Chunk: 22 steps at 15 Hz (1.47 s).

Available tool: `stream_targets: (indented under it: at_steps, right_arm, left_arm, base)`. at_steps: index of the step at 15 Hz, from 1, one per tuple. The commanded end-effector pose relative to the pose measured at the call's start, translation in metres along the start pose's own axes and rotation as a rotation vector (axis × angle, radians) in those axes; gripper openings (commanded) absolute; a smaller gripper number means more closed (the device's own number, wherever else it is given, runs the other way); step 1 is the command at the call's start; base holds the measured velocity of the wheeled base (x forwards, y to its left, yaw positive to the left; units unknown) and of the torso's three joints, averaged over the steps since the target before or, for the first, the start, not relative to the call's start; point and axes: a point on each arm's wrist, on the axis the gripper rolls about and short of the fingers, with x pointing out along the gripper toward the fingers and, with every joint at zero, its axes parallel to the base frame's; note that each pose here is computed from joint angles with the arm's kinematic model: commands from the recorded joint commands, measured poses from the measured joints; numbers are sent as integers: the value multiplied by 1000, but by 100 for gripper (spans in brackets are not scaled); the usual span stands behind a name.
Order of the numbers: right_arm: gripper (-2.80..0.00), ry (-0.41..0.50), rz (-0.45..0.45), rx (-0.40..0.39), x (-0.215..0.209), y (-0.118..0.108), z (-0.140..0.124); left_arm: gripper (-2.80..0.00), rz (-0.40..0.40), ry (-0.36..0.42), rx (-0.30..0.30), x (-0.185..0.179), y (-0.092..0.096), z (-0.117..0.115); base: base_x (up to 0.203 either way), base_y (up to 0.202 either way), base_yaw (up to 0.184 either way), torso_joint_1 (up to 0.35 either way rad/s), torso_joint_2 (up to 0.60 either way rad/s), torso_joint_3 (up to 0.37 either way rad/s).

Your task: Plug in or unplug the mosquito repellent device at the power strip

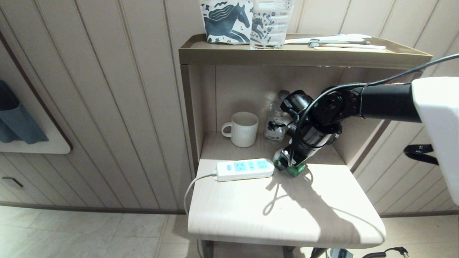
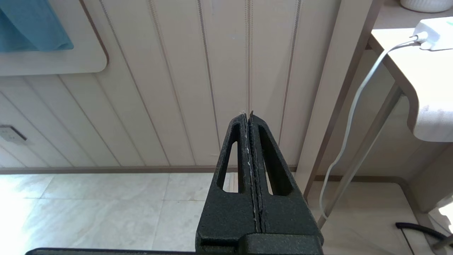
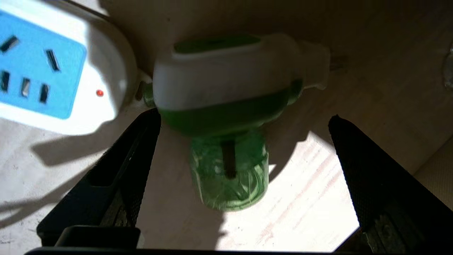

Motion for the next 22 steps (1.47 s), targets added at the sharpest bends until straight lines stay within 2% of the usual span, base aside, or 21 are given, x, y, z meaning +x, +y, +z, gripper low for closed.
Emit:
stream_targets:
  at_steps: [1,5,6,16,19,22]
  right_arm:
    - [0,13,17,-4,13,2,3]
    - [0,24,50,-8,21,4,2]
    - [-280,24,51,-7,21,3,2]
    - [-280,29,47,-18,5,-3,-7]
    - [-280,-12,38,-4,-23,-7,-14]
    - [-280,-93,22,45,-69,-9,-35]
  left_arm:
    - [-280,0,0,1,0,0,0]
    - [-280,0,0,1,0,0,0]
    - [-280,0,0,1,0,0,0]
    - [-280,0,0,1,0,0,0]
    - [-280,0,0,0,0,0,0]
    - [-280,0,0,1,0,0,0]
  base:
    - [0,0,0,0,0,0]
    - [0,0,0,0,0,0]
    - [0,0,0,0,0,0]
    - [0,0,0,0,0,0]
    - [0,0,0,0,0,0]
    - [0,0,0,0,0,0]
